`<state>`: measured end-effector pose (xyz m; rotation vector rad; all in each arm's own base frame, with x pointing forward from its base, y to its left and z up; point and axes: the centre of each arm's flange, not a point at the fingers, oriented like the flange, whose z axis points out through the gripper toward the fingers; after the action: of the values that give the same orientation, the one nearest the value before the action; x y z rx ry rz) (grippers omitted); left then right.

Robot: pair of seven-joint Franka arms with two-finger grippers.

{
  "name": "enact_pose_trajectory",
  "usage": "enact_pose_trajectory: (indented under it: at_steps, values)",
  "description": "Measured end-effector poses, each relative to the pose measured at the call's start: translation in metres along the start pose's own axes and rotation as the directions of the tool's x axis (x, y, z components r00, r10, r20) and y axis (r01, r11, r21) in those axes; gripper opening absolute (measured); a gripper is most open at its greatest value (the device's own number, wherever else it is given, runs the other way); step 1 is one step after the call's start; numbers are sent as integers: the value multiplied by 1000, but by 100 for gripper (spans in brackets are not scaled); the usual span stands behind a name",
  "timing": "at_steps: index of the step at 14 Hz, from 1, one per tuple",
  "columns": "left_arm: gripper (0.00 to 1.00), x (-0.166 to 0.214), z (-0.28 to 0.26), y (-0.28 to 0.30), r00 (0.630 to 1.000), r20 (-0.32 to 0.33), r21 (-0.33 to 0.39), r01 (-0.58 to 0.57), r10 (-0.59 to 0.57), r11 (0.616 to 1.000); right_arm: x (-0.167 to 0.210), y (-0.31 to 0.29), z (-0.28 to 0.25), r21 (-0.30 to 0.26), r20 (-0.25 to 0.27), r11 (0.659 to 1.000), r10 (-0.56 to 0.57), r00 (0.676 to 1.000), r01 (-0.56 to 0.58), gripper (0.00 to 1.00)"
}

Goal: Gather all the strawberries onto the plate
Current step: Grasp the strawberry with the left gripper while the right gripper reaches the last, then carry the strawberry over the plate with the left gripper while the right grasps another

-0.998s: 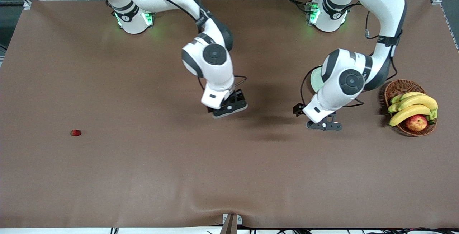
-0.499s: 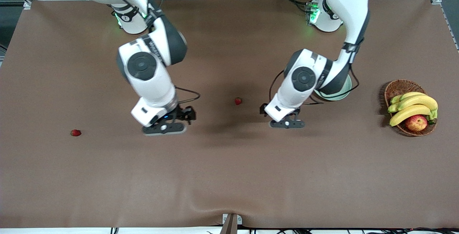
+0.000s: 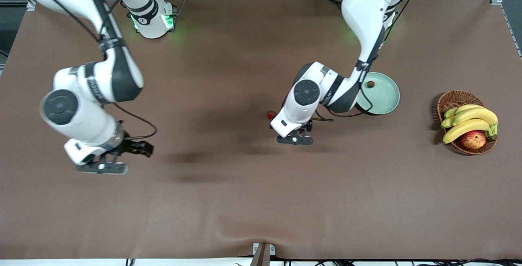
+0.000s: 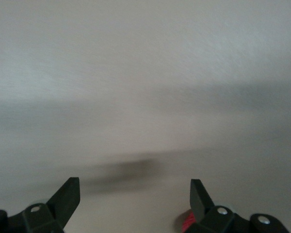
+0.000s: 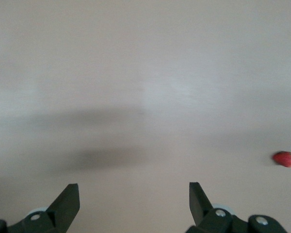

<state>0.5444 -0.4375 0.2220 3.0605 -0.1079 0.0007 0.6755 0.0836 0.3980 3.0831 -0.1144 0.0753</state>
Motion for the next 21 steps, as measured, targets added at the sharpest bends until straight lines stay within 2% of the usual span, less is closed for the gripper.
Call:
enact_pose_trajectory:
  at_steps: [5,8,10,14,19,21]
  values:
    - [98,-28,13,44,1000,13,-27,-18,18,999,0,106,23,-8,36,1000,3,999,-3,100]
    - [95,-45,16,63,1000,20,-25,-12,13,1000,-6,176,49,-7,3,1000,-19,1000,19,100]
    - [85,-53,21,68,999,30,-18,-16,16,1000,-14,209,79,-9,-21,1000,-24,999,24,100]
    - [79,-57,32,59,998,59,9,-12,12,1000,-23,244,140,-8,-35,1000,-29,999,29,100]
    - [74,-65,40,58,997,79,24,-18,16,1000,-29,256,195,-2,-27,999,-48,998,48,100]
    - [70,-69,44,57,996,88,32,-20,18,999,-33,266,213,1,-19,999,-54,998,54,100]
